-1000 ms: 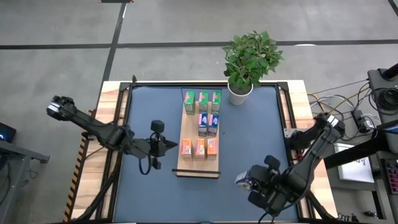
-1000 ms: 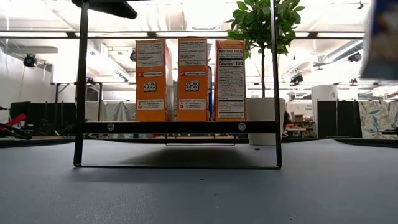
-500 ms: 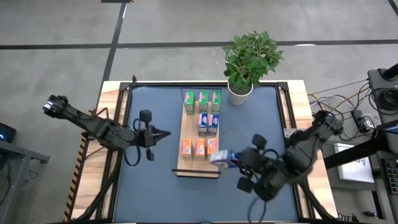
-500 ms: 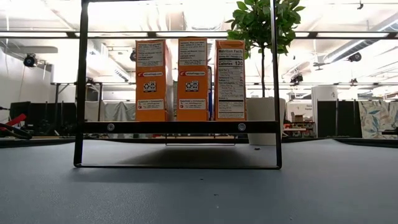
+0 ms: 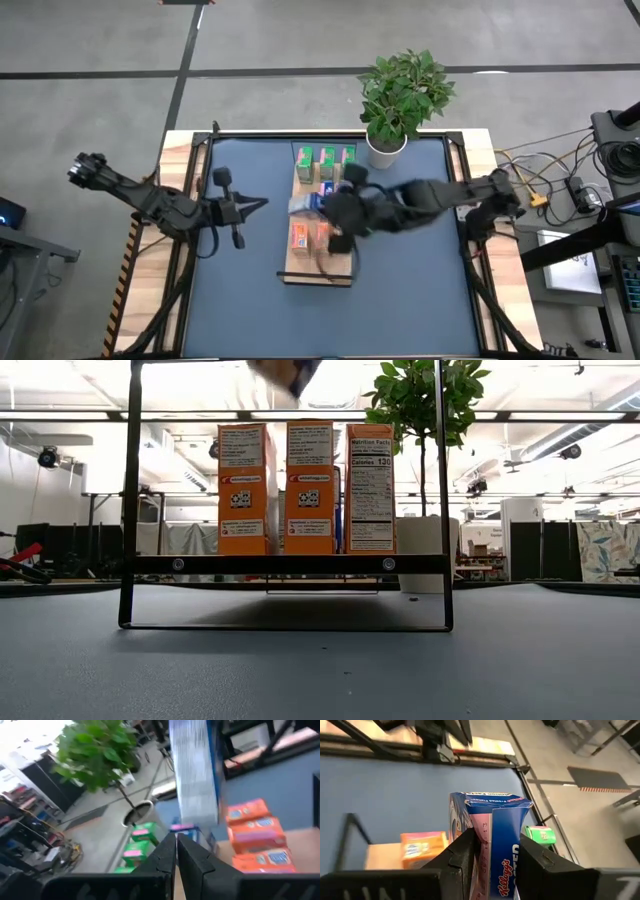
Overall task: Stack cereal on shelf
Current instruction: Put the blue cereal box on the shelf aligned with the other blue cereal boxes
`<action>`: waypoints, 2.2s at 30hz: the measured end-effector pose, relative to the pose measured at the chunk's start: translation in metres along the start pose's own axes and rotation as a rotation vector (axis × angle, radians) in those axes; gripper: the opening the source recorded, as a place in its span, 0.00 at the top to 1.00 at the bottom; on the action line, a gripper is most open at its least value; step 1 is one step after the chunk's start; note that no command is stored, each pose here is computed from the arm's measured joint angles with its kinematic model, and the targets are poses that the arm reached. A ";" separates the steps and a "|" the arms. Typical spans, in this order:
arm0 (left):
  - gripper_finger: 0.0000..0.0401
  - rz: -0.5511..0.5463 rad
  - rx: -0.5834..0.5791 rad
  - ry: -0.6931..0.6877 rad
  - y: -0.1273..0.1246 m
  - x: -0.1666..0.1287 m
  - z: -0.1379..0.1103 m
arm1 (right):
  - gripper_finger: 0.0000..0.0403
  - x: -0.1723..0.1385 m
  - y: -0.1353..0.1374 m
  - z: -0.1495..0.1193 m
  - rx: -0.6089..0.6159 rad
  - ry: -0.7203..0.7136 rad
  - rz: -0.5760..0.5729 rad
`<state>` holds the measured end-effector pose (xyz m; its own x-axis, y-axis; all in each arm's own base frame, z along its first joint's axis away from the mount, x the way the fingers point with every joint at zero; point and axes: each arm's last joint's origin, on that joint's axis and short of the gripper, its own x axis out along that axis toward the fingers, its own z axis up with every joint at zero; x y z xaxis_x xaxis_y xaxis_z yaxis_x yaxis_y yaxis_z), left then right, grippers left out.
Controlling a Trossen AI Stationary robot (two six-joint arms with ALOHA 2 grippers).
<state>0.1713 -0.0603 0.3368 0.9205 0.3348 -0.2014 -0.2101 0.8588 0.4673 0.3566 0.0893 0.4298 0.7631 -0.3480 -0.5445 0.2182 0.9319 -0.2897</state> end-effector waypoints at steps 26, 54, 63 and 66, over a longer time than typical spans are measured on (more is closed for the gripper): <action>1.00 0.004 0.012 -0.001 0.000 -0.001 -0.004 | 0.76 0.172 -0.050 -0.040 -0.132 0.291 0.045; 1.00 -0.005 -0.009 0.040 -0.013 0.006 -0.022 | 0.53 0.184 -0.045 -0.049 -0.136 0.311 0.124; 1.00 -0.008 -0.025 0.052 -0.016 0.008 -0.027 | 0.53 0.166 -0.046 -0.035 -0.136 0.273 0.128; 1.00 -0.012 -0.027 0.074 -0.021 0.010 -0.036 | 0.54 0.151 -0.044 -0.028 -0.141 0.250 0.137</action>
<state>0.1727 -0.0606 0.2939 0.8966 0.3510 -0.2701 -0.2088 0.8727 0.4413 0.4448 -0.0074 0.3387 0.6028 -0.2507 -0.7575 0.0236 0.9546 -0.2971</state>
